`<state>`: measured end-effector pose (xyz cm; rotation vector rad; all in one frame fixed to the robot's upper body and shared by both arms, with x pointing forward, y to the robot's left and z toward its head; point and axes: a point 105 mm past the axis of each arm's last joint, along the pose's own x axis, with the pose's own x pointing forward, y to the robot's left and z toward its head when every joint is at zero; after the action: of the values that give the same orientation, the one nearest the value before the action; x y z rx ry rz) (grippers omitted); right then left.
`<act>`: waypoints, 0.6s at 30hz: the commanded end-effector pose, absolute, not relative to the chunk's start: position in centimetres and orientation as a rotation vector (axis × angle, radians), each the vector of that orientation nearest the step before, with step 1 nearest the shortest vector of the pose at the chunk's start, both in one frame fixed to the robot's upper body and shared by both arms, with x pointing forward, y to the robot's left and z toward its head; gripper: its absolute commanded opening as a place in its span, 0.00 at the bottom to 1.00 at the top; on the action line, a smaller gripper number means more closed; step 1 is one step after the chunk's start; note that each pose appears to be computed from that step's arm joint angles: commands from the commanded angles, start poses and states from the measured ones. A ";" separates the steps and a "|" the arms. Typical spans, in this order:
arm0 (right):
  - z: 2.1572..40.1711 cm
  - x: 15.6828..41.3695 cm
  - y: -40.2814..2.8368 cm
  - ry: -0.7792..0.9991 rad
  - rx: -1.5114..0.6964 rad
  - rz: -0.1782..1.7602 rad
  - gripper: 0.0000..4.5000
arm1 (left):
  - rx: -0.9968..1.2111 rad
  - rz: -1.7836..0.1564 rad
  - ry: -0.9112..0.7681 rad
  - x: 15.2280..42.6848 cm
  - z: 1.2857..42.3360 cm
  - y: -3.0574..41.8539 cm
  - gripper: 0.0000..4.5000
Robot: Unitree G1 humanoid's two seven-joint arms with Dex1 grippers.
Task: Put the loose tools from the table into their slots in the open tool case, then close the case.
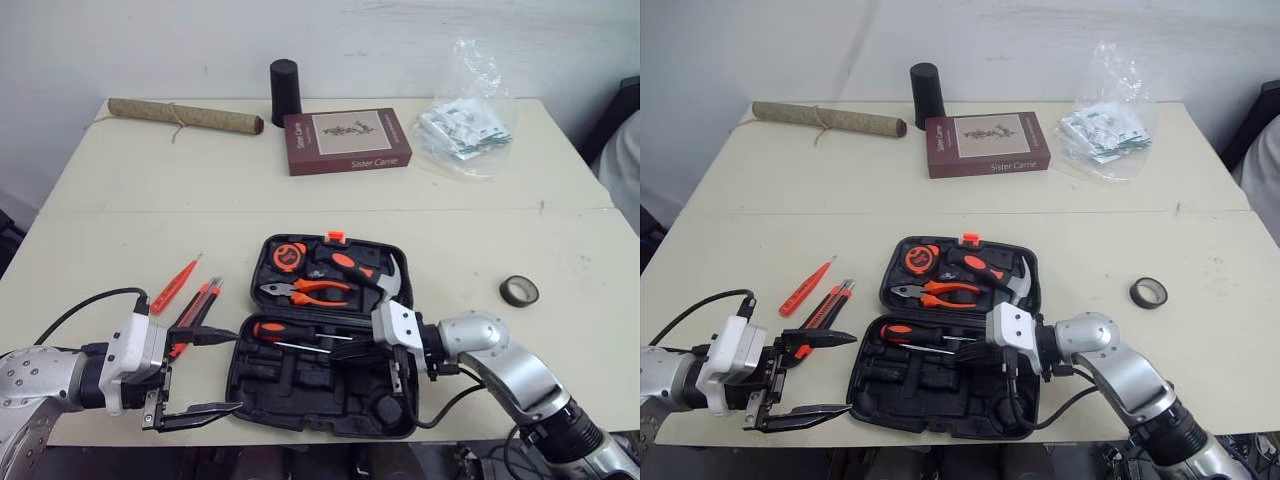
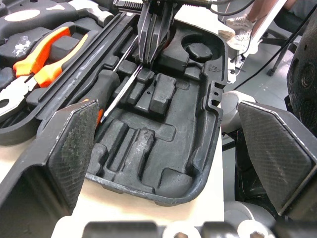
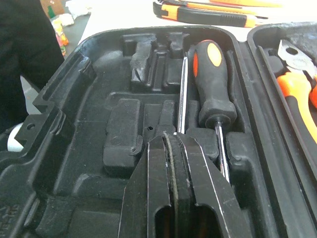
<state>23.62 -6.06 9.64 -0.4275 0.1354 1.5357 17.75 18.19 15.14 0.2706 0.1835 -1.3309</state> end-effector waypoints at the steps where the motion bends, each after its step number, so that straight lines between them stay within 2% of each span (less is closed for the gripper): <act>1: 6.2 23.6 -7.4 0.286 -0.513 1.518 0.00 | 0.297 -1.339 0.168 17.7 15.7 18.1 1.00; 5: 4.2 23.6 -8.1 0.376 -0.609 1.511 0.00 | 0.299 -1.332 0.166 17.8 15.7 18.1 1.00; 8: 4.5 23.8 -7.6 0.366 -0.570 1.493 0.00 | 0.301 -1.330 0.165 17.9 15.7 18.1 1.00; 13: 9.9 24.0 -6.5 0.135 -0.314 1.489 0.00 | 0.309 -1.306 0.154 18.1 15.7 18.4 1.00; 16: 13.9 24.2 -8.9 0.021 -0.265 1.447 0.00 | 0.300 -1.229 0.143 18.6 15.7 19.7 1.00; 18: 14.7 23.6 -10.7 0.081 -0.257 1.440 0.15 | 0.298 -1.181 0.152 18.7 15.6 20.8 1.00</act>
<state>24.35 -9.76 12.51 -0.2711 0.1164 1.4283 18.57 19.65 15.21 0.2796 0.1680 -1.2363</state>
